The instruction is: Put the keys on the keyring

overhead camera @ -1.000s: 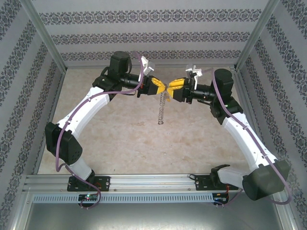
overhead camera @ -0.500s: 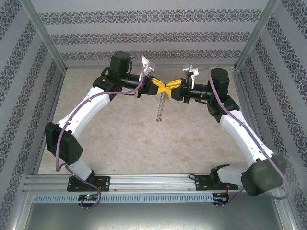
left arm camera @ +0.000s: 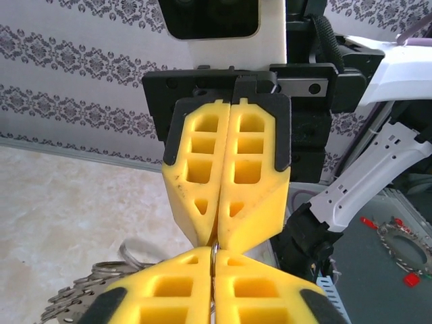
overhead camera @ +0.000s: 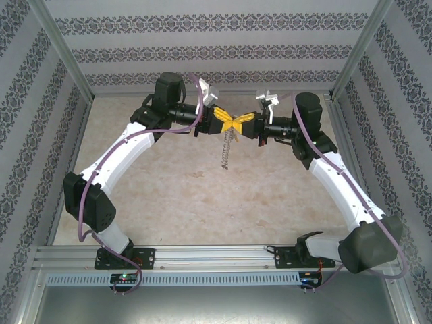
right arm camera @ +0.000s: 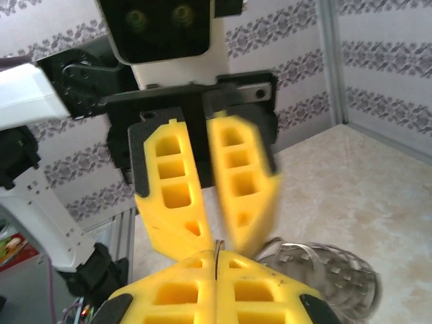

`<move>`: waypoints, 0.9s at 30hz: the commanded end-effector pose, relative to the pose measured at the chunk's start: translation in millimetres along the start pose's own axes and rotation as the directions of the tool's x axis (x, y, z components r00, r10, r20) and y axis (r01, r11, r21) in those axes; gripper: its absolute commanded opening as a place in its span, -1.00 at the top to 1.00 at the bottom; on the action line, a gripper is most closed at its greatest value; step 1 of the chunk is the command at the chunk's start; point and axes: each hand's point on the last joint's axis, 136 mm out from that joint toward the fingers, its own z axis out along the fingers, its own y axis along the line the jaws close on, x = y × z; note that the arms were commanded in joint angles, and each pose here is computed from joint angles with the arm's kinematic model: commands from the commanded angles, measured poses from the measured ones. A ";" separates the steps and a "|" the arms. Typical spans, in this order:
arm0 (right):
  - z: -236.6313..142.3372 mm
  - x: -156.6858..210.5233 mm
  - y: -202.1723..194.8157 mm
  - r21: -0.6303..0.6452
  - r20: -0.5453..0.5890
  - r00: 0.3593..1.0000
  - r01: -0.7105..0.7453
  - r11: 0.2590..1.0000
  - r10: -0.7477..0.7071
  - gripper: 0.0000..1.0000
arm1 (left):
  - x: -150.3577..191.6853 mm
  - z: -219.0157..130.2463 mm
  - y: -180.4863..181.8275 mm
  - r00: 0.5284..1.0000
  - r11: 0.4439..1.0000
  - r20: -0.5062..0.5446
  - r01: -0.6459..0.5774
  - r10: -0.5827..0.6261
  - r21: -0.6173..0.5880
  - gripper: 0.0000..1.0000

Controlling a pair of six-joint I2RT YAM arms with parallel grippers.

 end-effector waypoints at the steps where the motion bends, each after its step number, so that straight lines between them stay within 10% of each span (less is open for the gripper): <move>1: -2.7 0.2 -1.3 0.013 -0.069 0.997 0.022 1.000 -0.021 1.00 | -23.3 -18.1 -19.8 0.995 0.995 0.014 -0.094 0.095 -0.018 0.45; 19: 0.2 -3.9 8.4 0.062 -0.509 0.846 0.219 0.974 -0.158 1.00 | -12.5 -37.2 -38.5 0.991 0.994 -0.087 -0.102 0.106 0.049 0.39; 27: 10.5 -3.2 15.6 0.019 -0.537 0.820 0.245 0.969 -0.197 1.00 | -11.1 -36.2 -42.5 0.993 0.992 -0.078 -0.082 0.090 0.097 0.43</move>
